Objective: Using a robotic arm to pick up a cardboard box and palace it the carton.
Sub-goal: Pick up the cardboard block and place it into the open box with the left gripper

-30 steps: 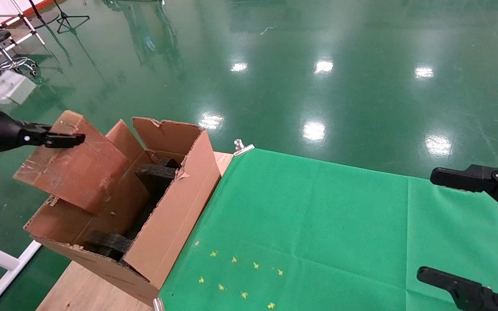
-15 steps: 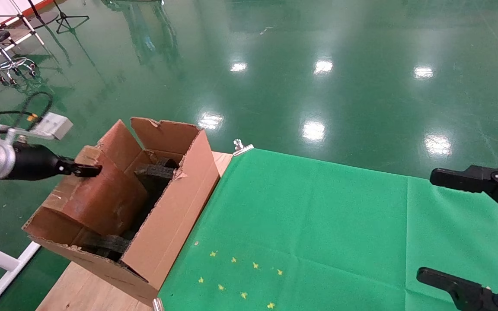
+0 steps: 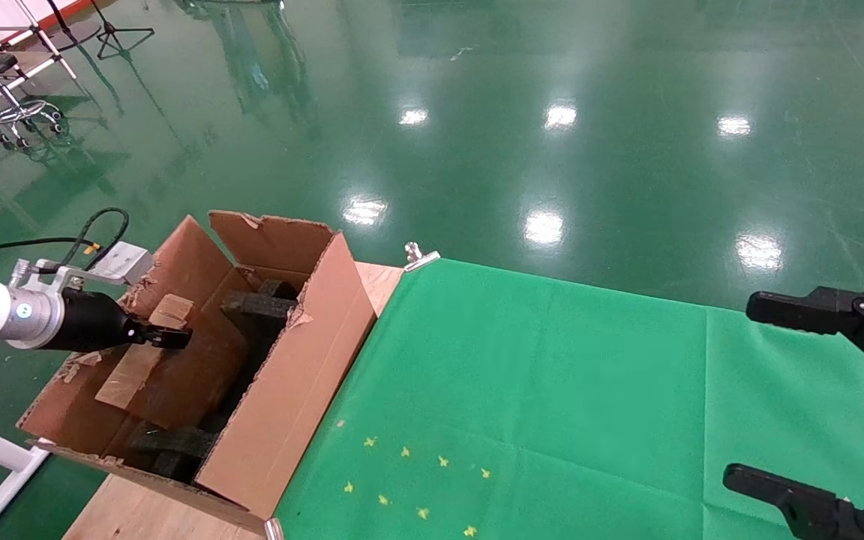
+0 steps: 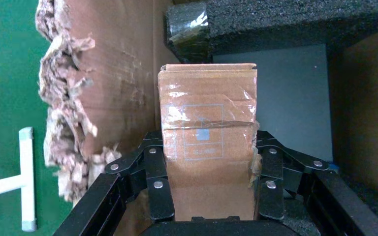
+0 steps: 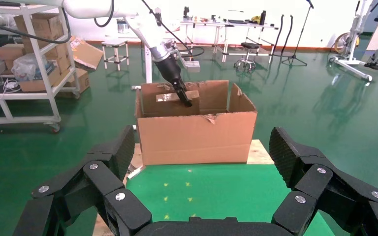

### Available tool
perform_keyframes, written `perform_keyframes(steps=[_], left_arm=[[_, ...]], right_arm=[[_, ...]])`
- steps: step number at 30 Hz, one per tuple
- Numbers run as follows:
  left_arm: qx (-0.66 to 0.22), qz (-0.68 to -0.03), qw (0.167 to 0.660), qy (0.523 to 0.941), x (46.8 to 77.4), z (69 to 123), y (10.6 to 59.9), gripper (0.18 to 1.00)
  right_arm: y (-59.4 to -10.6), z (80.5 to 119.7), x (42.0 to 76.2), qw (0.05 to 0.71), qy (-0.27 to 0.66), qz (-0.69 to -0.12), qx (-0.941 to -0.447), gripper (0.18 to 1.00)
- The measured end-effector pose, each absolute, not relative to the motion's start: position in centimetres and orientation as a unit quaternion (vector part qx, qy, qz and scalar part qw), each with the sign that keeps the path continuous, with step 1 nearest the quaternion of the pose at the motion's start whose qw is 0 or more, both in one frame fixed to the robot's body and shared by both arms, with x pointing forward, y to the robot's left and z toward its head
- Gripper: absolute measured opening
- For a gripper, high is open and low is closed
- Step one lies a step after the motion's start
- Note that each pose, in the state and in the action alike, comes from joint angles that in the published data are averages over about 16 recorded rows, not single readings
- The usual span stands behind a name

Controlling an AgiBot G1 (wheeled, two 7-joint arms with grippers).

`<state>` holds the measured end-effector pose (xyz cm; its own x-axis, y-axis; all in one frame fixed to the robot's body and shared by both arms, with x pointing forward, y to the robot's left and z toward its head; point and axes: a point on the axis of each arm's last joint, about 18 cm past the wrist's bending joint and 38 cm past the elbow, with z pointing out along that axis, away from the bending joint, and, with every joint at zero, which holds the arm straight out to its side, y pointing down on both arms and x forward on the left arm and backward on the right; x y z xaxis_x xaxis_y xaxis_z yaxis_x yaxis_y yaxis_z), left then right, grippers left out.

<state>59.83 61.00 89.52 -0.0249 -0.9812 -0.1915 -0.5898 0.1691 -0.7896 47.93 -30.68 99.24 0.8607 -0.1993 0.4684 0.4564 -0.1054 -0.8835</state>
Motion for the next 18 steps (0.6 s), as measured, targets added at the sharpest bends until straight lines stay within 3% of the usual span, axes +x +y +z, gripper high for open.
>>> perform_keyframes(steps=[7,18], left_arm=[[-0.591,-0.259,0.371,0.667,59.75,89.17,61.02,0.426],[-0.589,-0.257,0.37,0.671,59.56,89.32,61.05,0.558]], right_arm=[[-30.68,99.24,47.94,0.663,-0.092,-0.247,-0.701,1.001],[-30.68,99.24,47.94,0.663,-0.092,-0.247,-0.701,1.001]])
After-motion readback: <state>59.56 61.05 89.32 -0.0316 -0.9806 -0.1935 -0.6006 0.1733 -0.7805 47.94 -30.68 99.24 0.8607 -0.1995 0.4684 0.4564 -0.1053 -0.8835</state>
